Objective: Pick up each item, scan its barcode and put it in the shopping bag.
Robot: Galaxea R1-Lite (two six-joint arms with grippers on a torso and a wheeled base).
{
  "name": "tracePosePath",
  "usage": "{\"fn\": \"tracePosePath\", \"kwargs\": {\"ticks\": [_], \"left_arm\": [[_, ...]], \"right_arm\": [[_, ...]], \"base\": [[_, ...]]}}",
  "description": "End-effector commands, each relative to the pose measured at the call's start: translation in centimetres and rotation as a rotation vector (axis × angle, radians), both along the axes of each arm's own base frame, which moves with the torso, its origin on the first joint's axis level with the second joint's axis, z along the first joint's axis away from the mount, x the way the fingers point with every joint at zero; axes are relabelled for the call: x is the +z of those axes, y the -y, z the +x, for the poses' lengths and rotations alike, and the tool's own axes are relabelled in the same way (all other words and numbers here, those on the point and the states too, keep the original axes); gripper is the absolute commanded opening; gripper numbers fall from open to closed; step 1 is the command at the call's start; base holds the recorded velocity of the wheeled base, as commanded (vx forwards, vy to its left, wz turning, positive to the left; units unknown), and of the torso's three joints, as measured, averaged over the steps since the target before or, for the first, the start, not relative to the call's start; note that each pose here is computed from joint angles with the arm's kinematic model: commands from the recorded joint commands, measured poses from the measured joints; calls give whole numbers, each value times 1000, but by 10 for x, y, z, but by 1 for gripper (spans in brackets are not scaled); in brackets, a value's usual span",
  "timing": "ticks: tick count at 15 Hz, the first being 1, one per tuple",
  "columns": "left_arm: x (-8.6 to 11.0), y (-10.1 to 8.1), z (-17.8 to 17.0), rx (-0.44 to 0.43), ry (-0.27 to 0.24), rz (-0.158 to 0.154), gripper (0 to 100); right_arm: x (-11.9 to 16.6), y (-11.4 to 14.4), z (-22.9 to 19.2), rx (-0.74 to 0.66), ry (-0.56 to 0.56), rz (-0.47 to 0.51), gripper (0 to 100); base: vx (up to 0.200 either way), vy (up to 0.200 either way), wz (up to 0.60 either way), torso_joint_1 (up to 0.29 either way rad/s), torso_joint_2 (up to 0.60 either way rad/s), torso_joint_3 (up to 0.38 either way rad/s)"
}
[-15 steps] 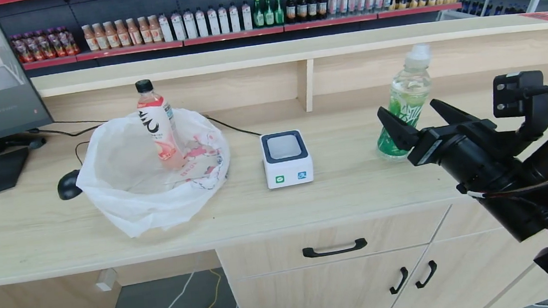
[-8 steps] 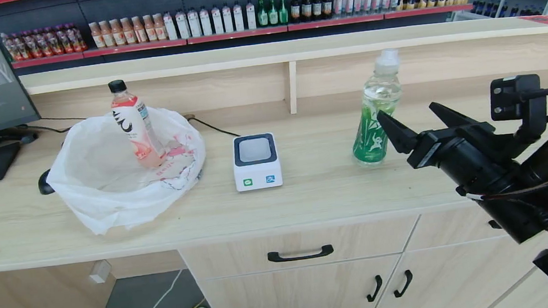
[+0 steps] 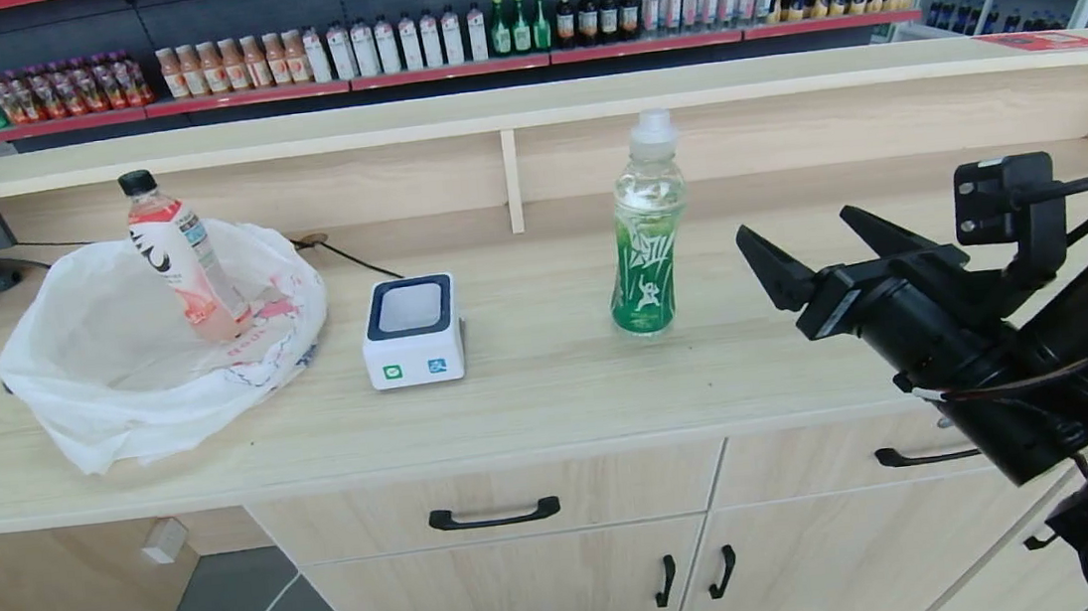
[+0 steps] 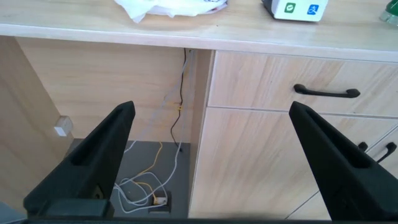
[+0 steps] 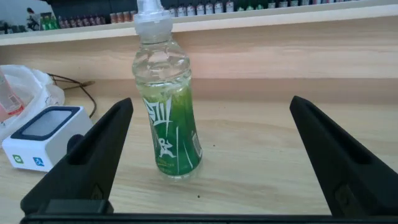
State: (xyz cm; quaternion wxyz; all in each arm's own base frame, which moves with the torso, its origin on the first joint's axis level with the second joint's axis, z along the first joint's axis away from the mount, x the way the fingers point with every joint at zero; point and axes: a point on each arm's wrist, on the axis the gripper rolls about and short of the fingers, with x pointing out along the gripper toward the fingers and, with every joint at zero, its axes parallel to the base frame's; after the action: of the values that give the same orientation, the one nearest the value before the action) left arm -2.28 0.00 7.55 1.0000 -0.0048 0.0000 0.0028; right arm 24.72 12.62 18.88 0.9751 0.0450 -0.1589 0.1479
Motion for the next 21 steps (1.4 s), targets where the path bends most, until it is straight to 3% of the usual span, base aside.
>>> {"fn": "tracePosePath", "kwargs": {"ticks": [1, 3, 5, 7, 12, 21], "left_arm": [[0, 0, 0, 1, 0, 0, 100], [0, 0, 0, 1, 0, -1, 100], [0, 0, 0, 1, 0, -1, 100], [0, 0, 0, 1, 0, -1, 100], [0, 0, 0, 1, 0, 0, 100], [0, 0, 0, 1, 0, -1, 100]], "right_arm": [[-8, -15, -13, 65, -25, -30, 100], [-4, -44, -26, 136, 1, -47, 100], [-2, -78, -18, 105, 0, 7, 100], [-6, -94, -3, 85, 2, 19, 100], [-35, -87, 26, -1, -84, -38, 100], [-54, -94, 87, -42, -73, -41, 100]], "base": [[0, 0, 0, 0, 0, 0], [0, 0, 0, 0, 0, 0], [0, 0, 0, 0, 0, 0], [0, 0, 0, 0, 0, 0], [0, 0, 0, 0, 0, 0], [0, 0, 0, 0, 0, 0]]}}
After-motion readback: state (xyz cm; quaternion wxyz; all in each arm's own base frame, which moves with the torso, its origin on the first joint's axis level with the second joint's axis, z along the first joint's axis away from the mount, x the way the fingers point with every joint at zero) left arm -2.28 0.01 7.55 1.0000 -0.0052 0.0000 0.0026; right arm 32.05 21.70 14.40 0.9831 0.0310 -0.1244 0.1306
